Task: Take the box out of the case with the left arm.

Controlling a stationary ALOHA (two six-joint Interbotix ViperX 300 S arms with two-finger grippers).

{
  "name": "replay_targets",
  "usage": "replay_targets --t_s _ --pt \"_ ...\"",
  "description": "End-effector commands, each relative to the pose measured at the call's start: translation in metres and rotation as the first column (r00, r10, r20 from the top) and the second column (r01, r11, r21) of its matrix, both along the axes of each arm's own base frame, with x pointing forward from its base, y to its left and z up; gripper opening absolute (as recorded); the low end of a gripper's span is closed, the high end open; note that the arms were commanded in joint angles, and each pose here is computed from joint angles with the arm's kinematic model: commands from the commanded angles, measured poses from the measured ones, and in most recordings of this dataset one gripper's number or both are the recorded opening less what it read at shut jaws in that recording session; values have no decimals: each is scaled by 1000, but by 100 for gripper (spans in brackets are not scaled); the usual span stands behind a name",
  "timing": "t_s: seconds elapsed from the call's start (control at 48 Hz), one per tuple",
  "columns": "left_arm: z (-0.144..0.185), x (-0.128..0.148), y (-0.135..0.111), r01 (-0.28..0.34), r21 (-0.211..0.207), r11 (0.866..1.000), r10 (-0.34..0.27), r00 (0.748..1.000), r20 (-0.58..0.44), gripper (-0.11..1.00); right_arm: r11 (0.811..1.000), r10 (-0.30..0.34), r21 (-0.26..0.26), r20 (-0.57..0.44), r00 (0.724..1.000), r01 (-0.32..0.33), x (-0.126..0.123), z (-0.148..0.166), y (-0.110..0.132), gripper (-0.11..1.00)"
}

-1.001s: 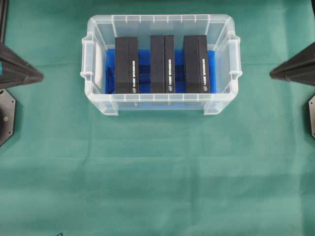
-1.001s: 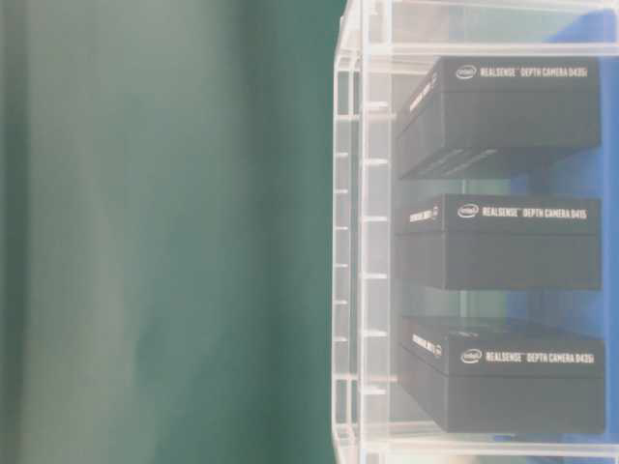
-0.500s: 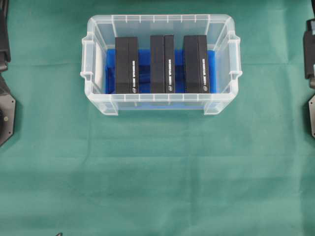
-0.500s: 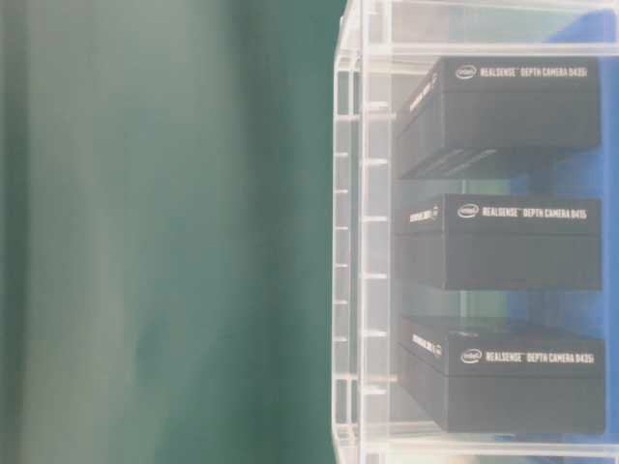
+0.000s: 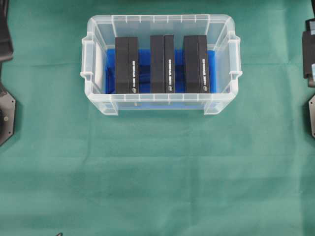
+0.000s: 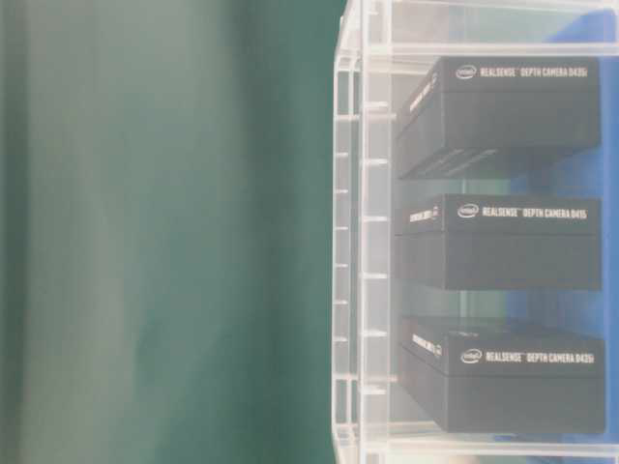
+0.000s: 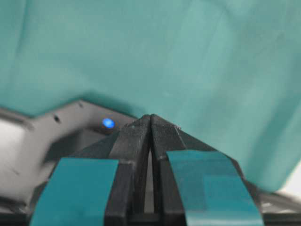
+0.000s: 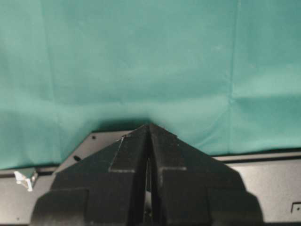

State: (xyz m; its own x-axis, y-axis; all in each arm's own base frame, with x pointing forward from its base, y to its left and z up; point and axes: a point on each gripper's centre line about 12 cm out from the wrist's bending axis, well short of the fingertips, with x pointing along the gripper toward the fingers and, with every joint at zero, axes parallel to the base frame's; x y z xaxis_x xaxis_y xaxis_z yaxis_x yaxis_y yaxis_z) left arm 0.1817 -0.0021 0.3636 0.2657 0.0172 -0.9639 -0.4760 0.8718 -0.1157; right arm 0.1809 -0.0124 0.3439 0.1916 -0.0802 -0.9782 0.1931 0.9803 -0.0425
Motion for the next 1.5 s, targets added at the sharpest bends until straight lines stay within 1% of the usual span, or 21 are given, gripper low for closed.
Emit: replay_targets --t_s 0.0,0.042,0.063,0.104,0.146,0.208,0.25,0.271,0.292,0.313,0.334,0.417,0.625,0.667,0.834,0.855,0.896,0.917,0.98,1.167,1.48 --pt "7 2 0 -162 -44 986 162 987 -2 2 1000 -6 -12 25 1000 6 1 8 -1 0" --pt "7 2 1 -260 -67 963 260 966 -13 1 1000 -7 -18 25 1000 7 1 8 -2 0" --pt "7 2 2 -311 -76 947 310 950 -21 1 1000 -7 -19 25 1000 8 1 8 -2 0" --pt "7 2 4 -416 -97 904 414 910 -36 1 1000 -10 -25 24 1000 10 1 9 -3 0" --pt "6 2 5 -513 -117 850 511 858 -50 1 1000 -9 -27 24 1000 9 1 9 -3 0" --pt "6 1 8 -639 -138 757 635 769 -75 1 1000 -10 -26 23 1000 11 1 8 -3 0" --pt "6 -1 9 -700 -147 699 695 713 -90 1 1000 -10 -26 20 1000 11 2 8 -3 0" --pt "6 -2 9 -723 -151 674 718 690 -92 1 1000 -10 -26 18 1000 11 2 8 -3 0" --pt "6 -3 10 -738 -154 657 734 673 -94 1 1000 -10 -26 18 1000 11 2 8 -3 0" --pt "7 -4 10 -747 -159 646 743 662 -94 1 1000 -10 -26 17 1000 11 2 7 -3 0" --pt "7 -5 10 -752 -161 640 748 657 -92 1 1000 -10 -26 14 1000 11 2 7 -3 0" --pt "7 -9 10 -746 -167 644 745 662 -83 1 1000 -11 -28 9 1000 11 4 6 -4 0" --pt "8 -3 10 -736 -205 645 745 666 -47 1 1000 -12 -28 3 1000 12 6 5 -4 0" --pt "8 -1 12 -740 -212 639 751 659 -40 1 1000 -12 -28 2 1000 12 6 5 -4 0" --pt "5 -1 27 -787 -200 584 797 602 -45 1 1000 -11 -28 0 1000 11 6 5 -4 0" --pt "5 -1 31 -796 -198 572 806 590 -45 1 1000 -12 -28 0 1000 12 6 5 -4 0" --pt "4 -2 37 -806 -194 560 816 577 -44 1 1000 -11 -28 0 1000 11 6 5 -4 0" --pt "4 -2 39 -807 -191 559 817 575 -42 1 1000 -11 -28 0 1000 11 6 5 -4 0" --pt "4 -4 47 -807 -181 562 817 576 -34 1 1000 -12 -28 2 1000 12 6 5 -4 0" --pt "4 -10 66 -799 -153 582 806 591 -20 1 999 -13 -40 2 1000 13 6 5 -5 0" --pt "0 -12 69 -795 -153 587 801 598 -34 1 998 -18 -61 0 1000 18 6 6 -7 0"
